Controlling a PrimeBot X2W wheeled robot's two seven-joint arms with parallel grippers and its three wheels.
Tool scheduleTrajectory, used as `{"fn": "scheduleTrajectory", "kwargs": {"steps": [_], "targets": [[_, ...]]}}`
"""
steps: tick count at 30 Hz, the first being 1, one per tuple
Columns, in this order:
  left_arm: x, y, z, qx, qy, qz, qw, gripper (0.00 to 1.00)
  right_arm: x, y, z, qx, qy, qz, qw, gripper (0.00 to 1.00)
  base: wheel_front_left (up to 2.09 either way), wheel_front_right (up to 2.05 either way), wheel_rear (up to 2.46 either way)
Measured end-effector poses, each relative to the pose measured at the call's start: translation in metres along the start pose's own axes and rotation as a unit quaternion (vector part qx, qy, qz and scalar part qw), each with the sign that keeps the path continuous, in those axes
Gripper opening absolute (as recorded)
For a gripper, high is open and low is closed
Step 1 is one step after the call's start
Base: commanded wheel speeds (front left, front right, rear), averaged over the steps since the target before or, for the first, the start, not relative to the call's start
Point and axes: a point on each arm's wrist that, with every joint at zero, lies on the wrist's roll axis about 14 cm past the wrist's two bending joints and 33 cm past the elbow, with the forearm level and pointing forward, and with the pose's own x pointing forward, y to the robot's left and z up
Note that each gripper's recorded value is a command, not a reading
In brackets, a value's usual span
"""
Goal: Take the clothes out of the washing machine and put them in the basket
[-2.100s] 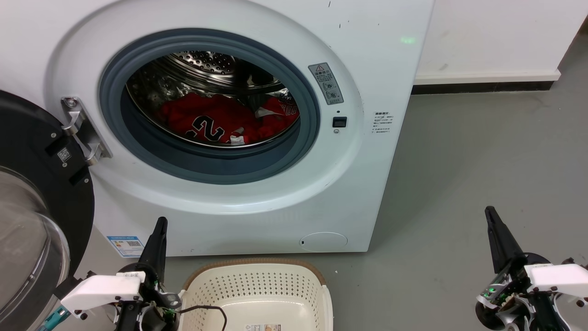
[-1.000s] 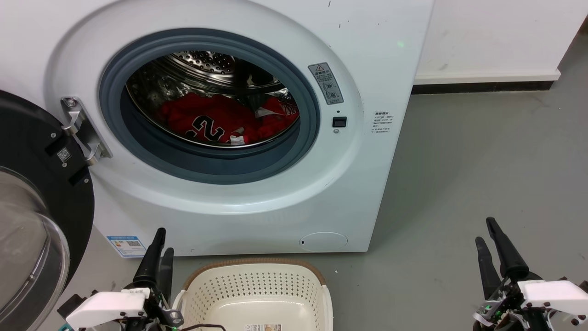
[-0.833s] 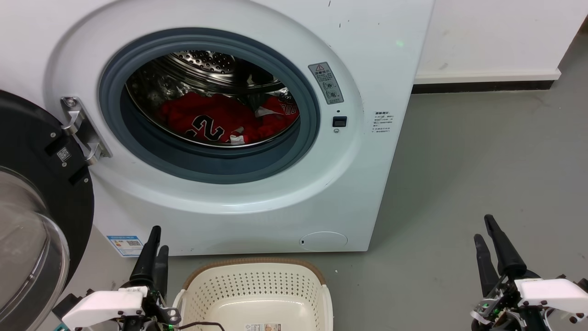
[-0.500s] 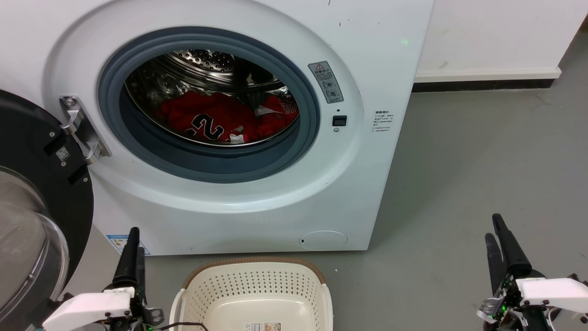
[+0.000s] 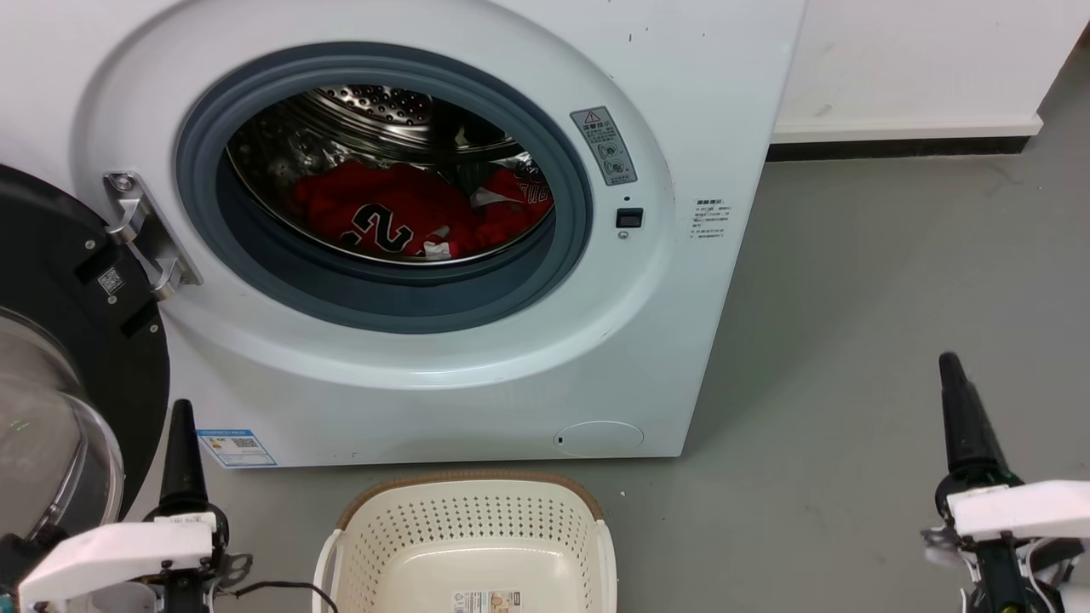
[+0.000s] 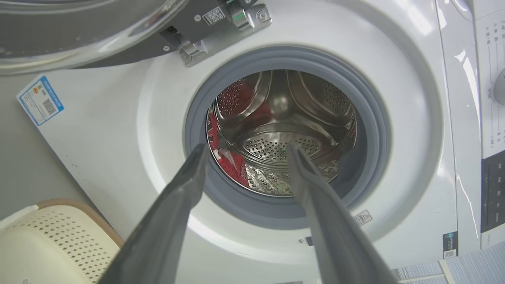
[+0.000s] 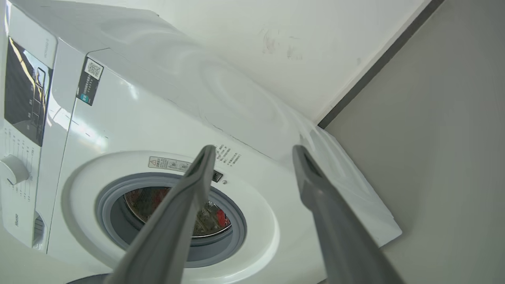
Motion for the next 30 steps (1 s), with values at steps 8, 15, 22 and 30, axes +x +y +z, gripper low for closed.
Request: {"fn": "scheduleTrajectory", "kwargs": {"steps": [8, 15, 22, 30], "targets": [[0.003, -0.022, 0.013, 0.09, -0.031, -0.004, 0.995, 1.0, 0.005, 0.03, 0.013, -0.115, -0.026, 0.046, 0.992, 1.0, 0.0, 0.0, 0.0], [-0.001, -0.043, 0.005, 0.187, -0.037, -0.022, 0.981, 1.0, 0.006, 0.06, 0.01, -0.212, -0.036, 0.093, 0.972, 1.0, 0.0, 0.0, 0.0], [-0.005, -0.058, -0.003, 0.22, -0.04, -0.051, 0.973, 1.0, 0.005, 0.071, 0.014, -0.266, -0.053, 0.108, 0.957, 1.0, 0.0, 0.0, 0.0], [-0.008, -0.084, -0.005, 0.285, -0.063, -0.093, 0.952, 1.0, 0.004, 0.077, 0.008, -0.314, -0.054, 0.121, 0.94, 1.0, 0.0, 0.0, 0.0]]}}
